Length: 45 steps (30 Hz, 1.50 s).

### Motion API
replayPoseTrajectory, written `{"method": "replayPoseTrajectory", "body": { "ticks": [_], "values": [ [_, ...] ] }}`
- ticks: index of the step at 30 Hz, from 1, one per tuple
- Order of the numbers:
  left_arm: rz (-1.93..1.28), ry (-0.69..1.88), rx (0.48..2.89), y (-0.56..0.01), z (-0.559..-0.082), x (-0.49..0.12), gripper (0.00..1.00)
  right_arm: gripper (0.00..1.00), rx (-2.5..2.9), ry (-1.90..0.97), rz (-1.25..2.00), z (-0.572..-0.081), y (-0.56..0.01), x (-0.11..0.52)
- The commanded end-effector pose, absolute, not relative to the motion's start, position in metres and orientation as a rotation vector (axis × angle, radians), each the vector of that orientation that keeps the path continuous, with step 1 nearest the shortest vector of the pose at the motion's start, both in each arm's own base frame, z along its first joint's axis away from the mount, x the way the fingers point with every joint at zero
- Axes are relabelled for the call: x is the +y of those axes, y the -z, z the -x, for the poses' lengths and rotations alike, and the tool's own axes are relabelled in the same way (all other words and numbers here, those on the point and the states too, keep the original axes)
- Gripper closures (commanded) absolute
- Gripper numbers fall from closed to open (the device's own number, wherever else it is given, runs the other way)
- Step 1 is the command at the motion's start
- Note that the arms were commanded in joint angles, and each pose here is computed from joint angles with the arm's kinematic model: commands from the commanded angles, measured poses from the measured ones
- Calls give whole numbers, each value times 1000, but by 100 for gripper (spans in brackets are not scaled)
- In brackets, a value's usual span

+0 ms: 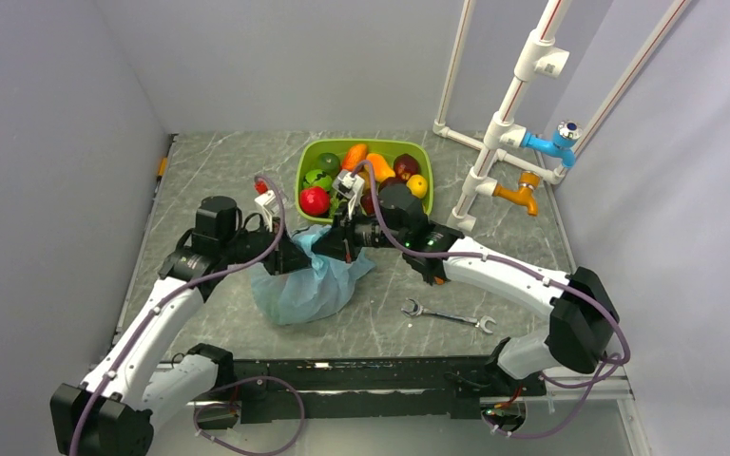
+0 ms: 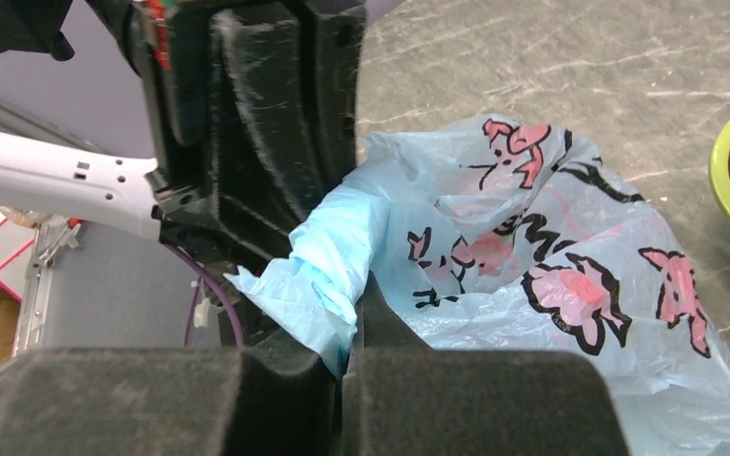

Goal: Place the fake fruits into the plastic bag and tie a complex knot

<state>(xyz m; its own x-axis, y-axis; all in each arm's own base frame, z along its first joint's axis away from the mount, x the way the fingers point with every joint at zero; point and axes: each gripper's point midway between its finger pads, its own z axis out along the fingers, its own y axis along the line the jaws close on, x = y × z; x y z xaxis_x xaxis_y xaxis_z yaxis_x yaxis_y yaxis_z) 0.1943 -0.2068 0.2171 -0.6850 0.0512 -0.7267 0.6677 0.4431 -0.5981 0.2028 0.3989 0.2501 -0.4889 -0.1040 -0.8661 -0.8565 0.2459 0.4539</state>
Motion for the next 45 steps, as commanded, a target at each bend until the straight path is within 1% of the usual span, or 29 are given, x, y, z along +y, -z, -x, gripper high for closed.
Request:
{"method": "replayPoseTrajectory", "body": {
  "ticks": [1,4,6,9,12,13,14,17,22,25,26,27,28,29,30,31,33,35,36,40,43,44,45],
  "values": [
    [-582,1367,1962,-251,-186,-216,100,100,1706,-1351,864,-199,-277,401],
    [-467,1325,2061,-226,-195,-213,100,100,1695,-1359,850,-201,-285,403],
    [-350,1204,2158,-199,-208,-204,100,100,1684,-1378,836,-200,-293,404],
    [-284,1061,2250,-166,-216,-191,100,100,1677,-1398,818,-198,-302,402],
    [-247,1061,2282,-150,-213,-197,100,100,1684,-1436,785,-194,-304,404],
    [-222,1097,2281,-147,-213,-201,100,100,1688,-1456,776,-191,-304,407],
    [-202,1139,2275,-146,-213,-205,100,100,1688,-1466,766,-188,-304,410],
    [-214,1234,2170,-166,-227,-220,100,100,1688,-1512,715,-180,-305,421],
    [-181,1220,2064,-193,-258,-213,100,100,1696,-1562,708,-170,-305,436],
    [-188,1235,2049,-194,-257,-209,100,99,1671,-1523,810,-165,-303,429],
    [-187,1245,2050,-193,-254,-209,100,89,1671,-1487,871,-166,-298,424],
    [-185,1256,2048,-192,-250,-209,100,74,1678,-1453,905,-174,-295,414],
    [-191,1261,2049,-191,-246,-209,100,56,1665,-1441,950,-180,-296,403],
    [-190,1258,2061,-188,-244,-208,100,46,1651,-1419,992,-185,-298,392],
    [-198,1257,2064,-187,-241,-208,100,33,1641,-1374,1021,-192,-300,380],
    [-214,1255,2064,-187,-239,-208,100,26,1654,-1335,1064,-194,-297,367],
    [-229,1246,2070,-185,-236,-208,100,20,1602,-1224,1184,-197,-292,348],
    [-236,1247,2074,-184,-235,-209,100,16,1583,-1157,1294,-194,-277,337],
    [-234,1247,2087,-182,-234,-210,100,9,1578,-1131,1347,-192,-267,333],
    [-228,1248,2115,-176,-233,-211,100,1,1611,-1049,1472,-200,-214,331],
    [-232,1244,2123,-174,-234,-212,100,0,1585,-1028,1522,-206,-193,336],
    [-234,1242,2127,-174,-234,-212,100,2,1574,-1021,1517,-210,-188,338],
    [-237,1239,2130,-173,-234,-212,100,6,1564,-1019,1519,-211,-184,341]
  ]
}}
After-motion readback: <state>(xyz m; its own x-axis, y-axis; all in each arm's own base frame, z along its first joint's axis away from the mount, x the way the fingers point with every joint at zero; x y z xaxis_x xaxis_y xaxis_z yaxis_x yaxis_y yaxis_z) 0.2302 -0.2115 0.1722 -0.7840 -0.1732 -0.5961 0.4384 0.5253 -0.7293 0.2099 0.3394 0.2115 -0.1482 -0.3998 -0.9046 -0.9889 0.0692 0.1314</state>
